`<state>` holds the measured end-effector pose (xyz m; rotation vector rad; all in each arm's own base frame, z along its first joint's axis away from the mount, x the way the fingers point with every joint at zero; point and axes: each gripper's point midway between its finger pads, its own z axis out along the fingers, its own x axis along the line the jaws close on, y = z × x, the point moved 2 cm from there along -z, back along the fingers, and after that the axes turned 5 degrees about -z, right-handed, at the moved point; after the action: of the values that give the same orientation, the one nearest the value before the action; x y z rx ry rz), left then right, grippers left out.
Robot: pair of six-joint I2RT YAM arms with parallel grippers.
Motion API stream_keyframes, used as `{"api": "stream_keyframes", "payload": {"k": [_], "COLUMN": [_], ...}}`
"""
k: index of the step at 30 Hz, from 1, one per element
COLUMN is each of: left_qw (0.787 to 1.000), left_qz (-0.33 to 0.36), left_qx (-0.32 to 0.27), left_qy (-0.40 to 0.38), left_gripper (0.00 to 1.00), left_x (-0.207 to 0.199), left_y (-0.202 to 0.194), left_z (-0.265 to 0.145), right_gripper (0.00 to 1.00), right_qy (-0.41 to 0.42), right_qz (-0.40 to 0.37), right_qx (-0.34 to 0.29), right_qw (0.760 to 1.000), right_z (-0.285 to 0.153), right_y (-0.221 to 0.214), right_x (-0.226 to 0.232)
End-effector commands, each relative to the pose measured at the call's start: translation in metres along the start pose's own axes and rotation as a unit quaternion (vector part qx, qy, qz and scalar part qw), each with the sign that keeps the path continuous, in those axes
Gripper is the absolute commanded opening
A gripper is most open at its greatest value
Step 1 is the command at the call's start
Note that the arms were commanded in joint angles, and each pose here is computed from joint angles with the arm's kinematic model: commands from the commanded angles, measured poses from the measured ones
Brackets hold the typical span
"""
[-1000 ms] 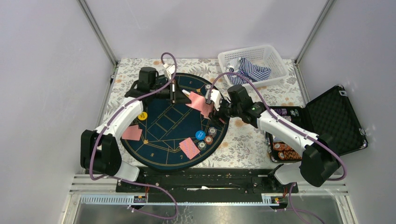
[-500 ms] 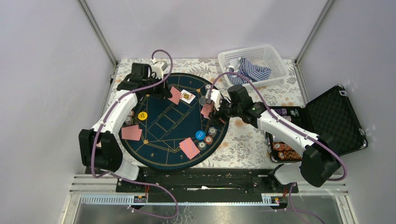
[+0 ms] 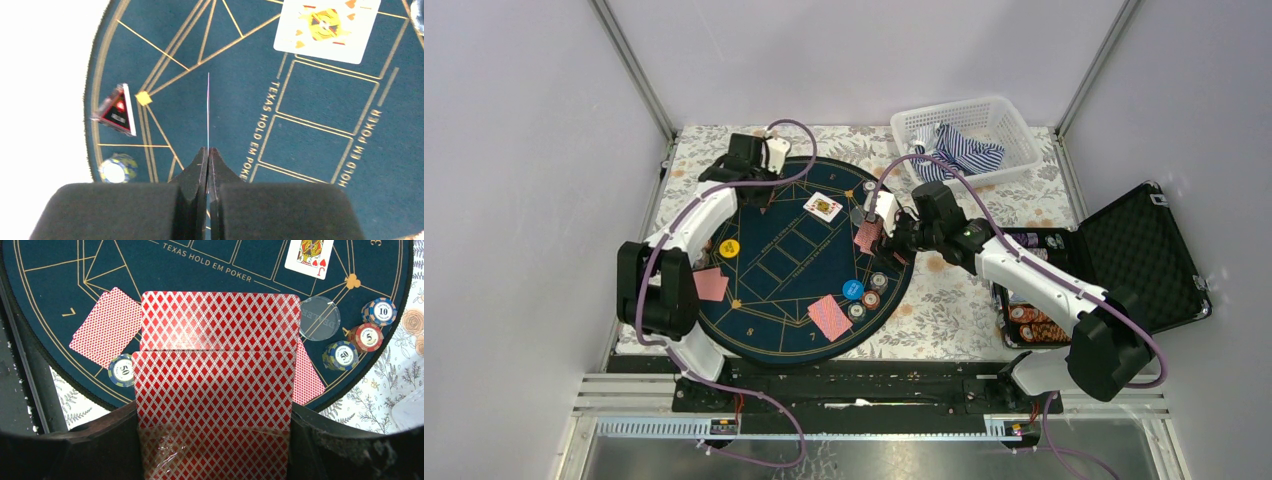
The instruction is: Distribute texas hold em gaming equipment
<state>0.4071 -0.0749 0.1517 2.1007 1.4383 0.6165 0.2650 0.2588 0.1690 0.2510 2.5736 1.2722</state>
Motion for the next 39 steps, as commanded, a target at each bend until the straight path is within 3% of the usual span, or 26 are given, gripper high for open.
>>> {"api": "stream_keyframes", "payload": {"k": [1, 11, 22, 39], "left_qw": [0.988, 0.975, 0.984, 0.984], "left_qz": [0.086, 0.159, 0.167, 0.166], "left_qx": [-0.062, -0.019, 0.019, 0.056], "left_qy": [0.109, 0.156, 0.06, -0.026], "left_gripper": [0.0, 0.0, 0.0, 0.03], "left_x": [0.013, -0.016, -0.071, -0.109], "left_y": [0.037, 0.016, -0.019, -0.046], "left_z": [-0.001, 0.04, 0.066, 0.081], "right_gripper": [0.0, 0.0, 0.0, 0.0], "right_qy": [-0.014, -0.014, -0.013, -0.01], "right_qz": [-0.019, -0.022, -0.023, -0.022], "right_qx": [-0.04, -0.042, -0.041, -0.038], "right_qw": [0.999, 0.999, 0.999, 0.999], "right_z": [-0.007, -0.01, -0.011, -0.008], "right_y": [0.024, 0.028, 0.026, 0.024], "right_x": [-0.004, -0.004, -0.003, -0.003]}}
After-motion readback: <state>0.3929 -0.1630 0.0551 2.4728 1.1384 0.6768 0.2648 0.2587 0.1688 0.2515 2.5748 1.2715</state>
